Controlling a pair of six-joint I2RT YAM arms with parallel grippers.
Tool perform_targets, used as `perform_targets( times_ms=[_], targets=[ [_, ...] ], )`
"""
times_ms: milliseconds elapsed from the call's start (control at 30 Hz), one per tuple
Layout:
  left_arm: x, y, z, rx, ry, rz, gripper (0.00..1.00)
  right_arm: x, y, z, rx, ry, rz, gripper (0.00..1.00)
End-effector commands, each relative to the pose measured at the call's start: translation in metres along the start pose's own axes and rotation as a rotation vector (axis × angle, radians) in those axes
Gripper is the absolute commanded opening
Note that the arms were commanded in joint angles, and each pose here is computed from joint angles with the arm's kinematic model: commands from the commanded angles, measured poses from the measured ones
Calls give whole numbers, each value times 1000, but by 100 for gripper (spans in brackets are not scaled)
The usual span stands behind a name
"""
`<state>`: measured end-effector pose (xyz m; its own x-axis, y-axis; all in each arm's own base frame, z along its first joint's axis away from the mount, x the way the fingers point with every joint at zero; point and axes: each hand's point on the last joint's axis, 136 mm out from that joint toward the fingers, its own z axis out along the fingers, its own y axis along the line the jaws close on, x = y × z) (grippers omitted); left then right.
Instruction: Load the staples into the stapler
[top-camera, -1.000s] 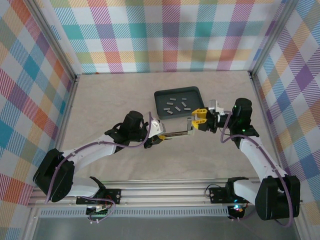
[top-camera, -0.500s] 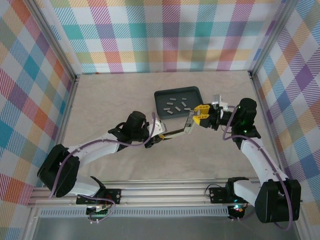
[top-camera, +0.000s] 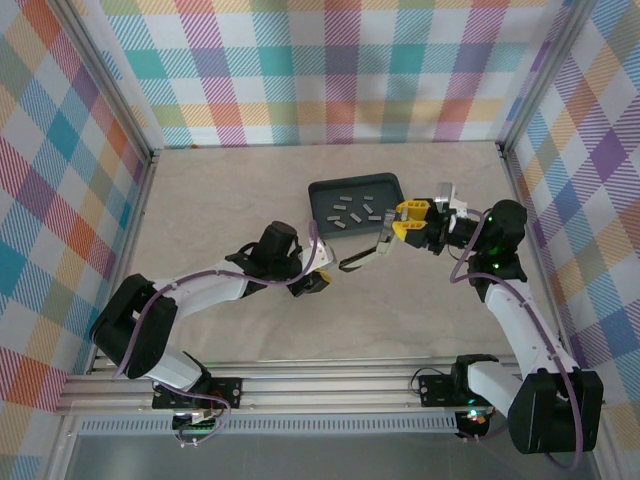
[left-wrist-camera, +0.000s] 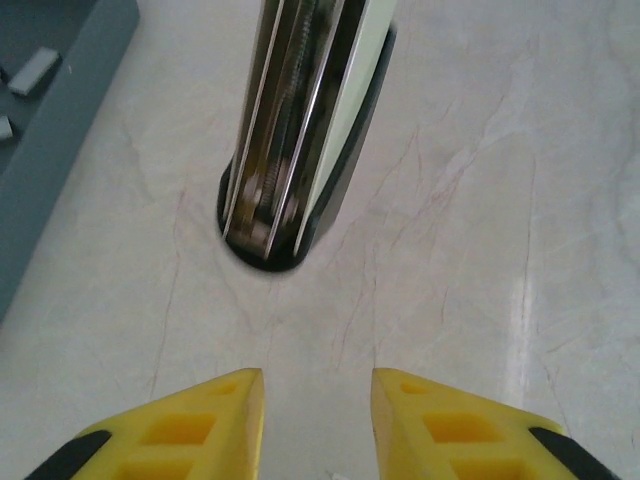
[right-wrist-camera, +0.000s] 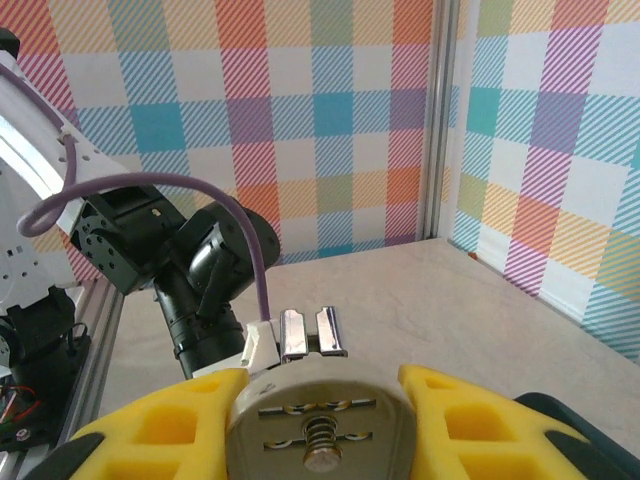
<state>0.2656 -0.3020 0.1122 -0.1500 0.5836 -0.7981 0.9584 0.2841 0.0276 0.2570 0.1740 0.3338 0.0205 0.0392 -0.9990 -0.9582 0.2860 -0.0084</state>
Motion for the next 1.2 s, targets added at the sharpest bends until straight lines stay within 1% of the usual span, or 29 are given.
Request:
perform_targets(
  times_ms=[0,167,267,400,500,633,733,1000,1067,1167],
  targets=[
    [-44,3,-8,6,-140,32,38,-20,6,-1,0,-46,-90,0],
    [-79,2,-21,13,-286,50,50,-21,7,-1,-13,-53,-86,0],
    [-100,0,-24,48,-355,74,51,-22,8,-1,-24,-56,-86,0],
    [-120,0,-15,104,-379,98,53,-23,10,0,-36,-59,-91,0],
    [-134,-5,-9,150,-405,141,53,-24,11,1,-41,-62,-94,0],
    [-142,-18,-1,226,-421,216,54,-25,12,1,-51,-66,-90,0],
    [-141,-26,4,282,-412,239,54,-25,12,2,-52,-68,-91,0],
    [-137,-28,16,303,-373,249,51,-26,10,3,-49,-78,-92,0],
    [-136,-26,19,297,-360,242,47,-26,10,3,-47,-81,-93,0],
    [-132,-23,22,285,-337,230,37,-25,9,3,-41,-85,-92,0]
  ],
)
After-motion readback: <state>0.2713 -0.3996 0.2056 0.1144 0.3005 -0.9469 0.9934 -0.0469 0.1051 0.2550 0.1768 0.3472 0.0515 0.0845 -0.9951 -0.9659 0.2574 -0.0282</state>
